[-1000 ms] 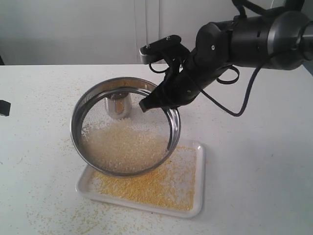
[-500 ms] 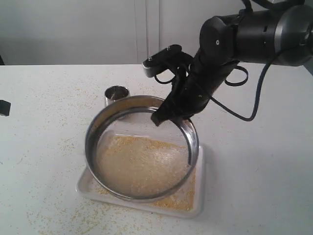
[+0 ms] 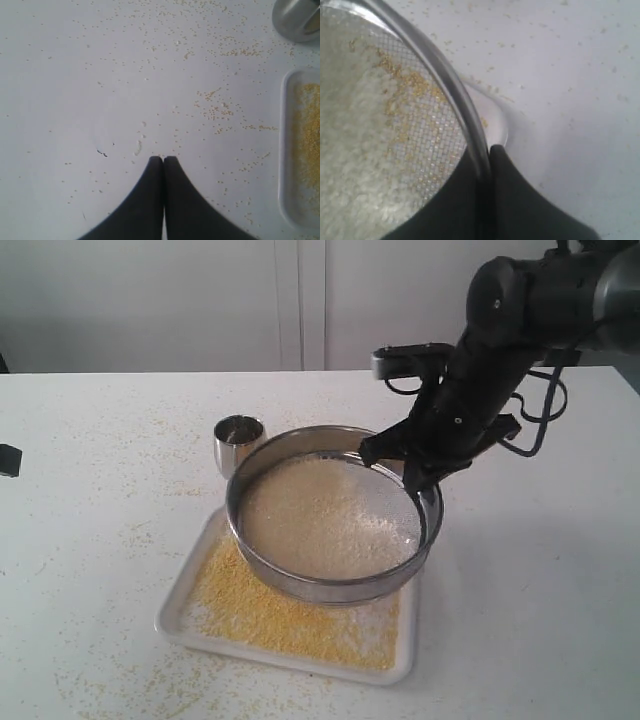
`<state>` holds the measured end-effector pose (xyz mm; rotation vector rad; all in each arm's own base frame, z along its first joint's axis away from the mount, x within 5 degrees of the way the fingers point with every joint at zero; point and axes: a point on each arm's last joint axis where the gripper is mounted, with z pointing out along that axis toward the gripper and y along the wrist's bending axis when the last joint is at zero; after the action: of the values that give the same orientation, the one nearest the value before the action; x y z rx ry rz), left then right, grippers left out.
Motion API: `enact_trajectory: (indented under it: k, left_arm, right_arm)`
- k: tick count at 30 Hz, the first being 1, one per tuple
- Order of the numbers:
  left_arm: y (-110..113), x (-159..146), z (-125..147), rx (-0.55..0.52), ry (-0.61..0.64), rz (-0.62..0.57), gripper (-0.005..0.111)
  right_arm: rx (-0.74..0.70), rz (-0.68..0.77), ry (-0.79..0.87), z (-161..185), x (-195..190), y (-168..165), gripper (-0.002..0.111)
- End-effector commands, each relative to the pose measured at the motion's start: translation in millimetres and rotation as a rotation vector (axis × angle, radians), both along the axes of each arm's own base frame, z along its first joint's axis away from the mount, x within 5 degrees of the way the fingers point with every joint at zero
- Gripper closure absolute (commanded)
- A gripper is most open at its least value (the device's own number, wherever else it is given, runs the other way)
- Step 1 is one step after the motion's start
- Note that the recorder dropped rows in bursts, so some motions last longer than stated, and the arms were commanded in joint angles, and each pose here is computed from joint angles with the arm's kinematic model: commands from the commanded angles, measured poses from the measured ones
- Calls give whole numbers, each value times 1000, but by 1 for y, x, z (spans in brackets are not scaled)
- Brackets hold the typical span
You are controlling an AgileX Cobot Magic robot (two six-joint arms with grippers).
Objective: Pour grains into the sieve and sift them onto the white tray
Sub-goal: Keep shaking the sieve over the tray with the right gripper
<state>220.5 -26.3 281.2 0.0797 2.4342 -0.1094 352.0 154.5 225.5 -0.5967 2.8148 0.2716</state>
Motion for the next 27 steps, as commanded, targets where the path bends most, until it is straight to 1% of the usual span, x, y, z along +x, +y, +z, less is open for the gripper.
enact_trajectory:
  k: [1,2,3,4,5,6,7,8,9,10,11,12,13,14,15,16,17,18,19,20,21,22,23,24,25,26,27]
  left_arm:
    - [1,-2,-1,-5,7,5,107]
    - [1,-2,-1,-5,7,5,107]
    - [1,-2,-1,-5,7,5,107]
    - [1,-2,-1,-5,7,5,107]
    - [1,-2,-1,-5,7,5,107]
    - [1,-2,-1,-5,7,5,107]
    - [1,-2,-1,-5,7,5,107]
    - [1,-2,-1,-5,7,5,107]
    - [1,-2,-1,-5,7,5,107]
    - [1,-2,-1,-5,7,5,107]
    - [1,-2,-1,-5,7,5,107]
    - [1,-2,-1,-5,7,5,107]
    - [1,-2,-1,-5,7,5,107]
    - [1,-2,-1,-5,7,5,107]
    - [1,-2,-1,-5,7,5,107]
    - [1,-2,-1,-5,7,5,107]
    - [1,-2,-1,-5,7,5,107]
    - [1,-2,-1,-5,7,5,107]
    - [1,-2,-1,-5,7,5,107]
    - [1,-2,-1,-5,7,5,107]
    - [1,-2,-1,-5,7,5,107]
    - [1,-2,-1,-5,7,5,107]
    - [1,-2,-1,-5,7,5,107]
    - [1,-2,-1,-5,7,5,107]
    - [1,-2,-1,-5,7,5,107]
    - [1,-2,-1,-5,7,5,107]
    - [1,-2,-1,-5,7,5,107]
  right_arm:
    - [-32,183,32,0,-9,8,108]
    - [-7,-7,6,0,-1,2,108]
    - [50,-172,7,0,4,0,108]
    - [97,-125,17,-2,3,8,108]
    - [124,22,38,-5,-3,18,108]
    - [122,245,29,-4,-10,27,108]
    - [71,126,-36,-5,0,21,108]
    - [105,-101,-60,-6,9,15,108]
    - [149,-122,-33,-11,8,20,108]
    - [104,108,-50,-13,3,26,108]
    - [30,154,-64,-17,3,23,108]
    - [55,-47,-60,-18,9,16,108]
    - [129,-173,-34,-20,10,18,108]
    - [124,22,-33,-21,3,27,108]
    - [2,377,-66,-20,-5,28,108]
    - [51,-54,-84,-19,9,17,108]
    - [138,-303,-54,-19,13,12,108]
    - [129,-64,-61,-19,6,24,108]
    - [42,333,-84,-18,-4,31,108]
    - [-7,289,-91,-17,-1,25,108]
    - [43,-93,-83,-17,11,13,108]
    - [111,-256,-42,-19,12,13,108]
    - [56,120,-61,-21,2,25,108]
    - [-33,428,-56,-22,-9,28,108]
    - [-58,334,-53,-24,-7,25,108]
    - [-17,-26,-54,-24,3,16,108]
    - [37,-227,-33,-24,6,12,108]
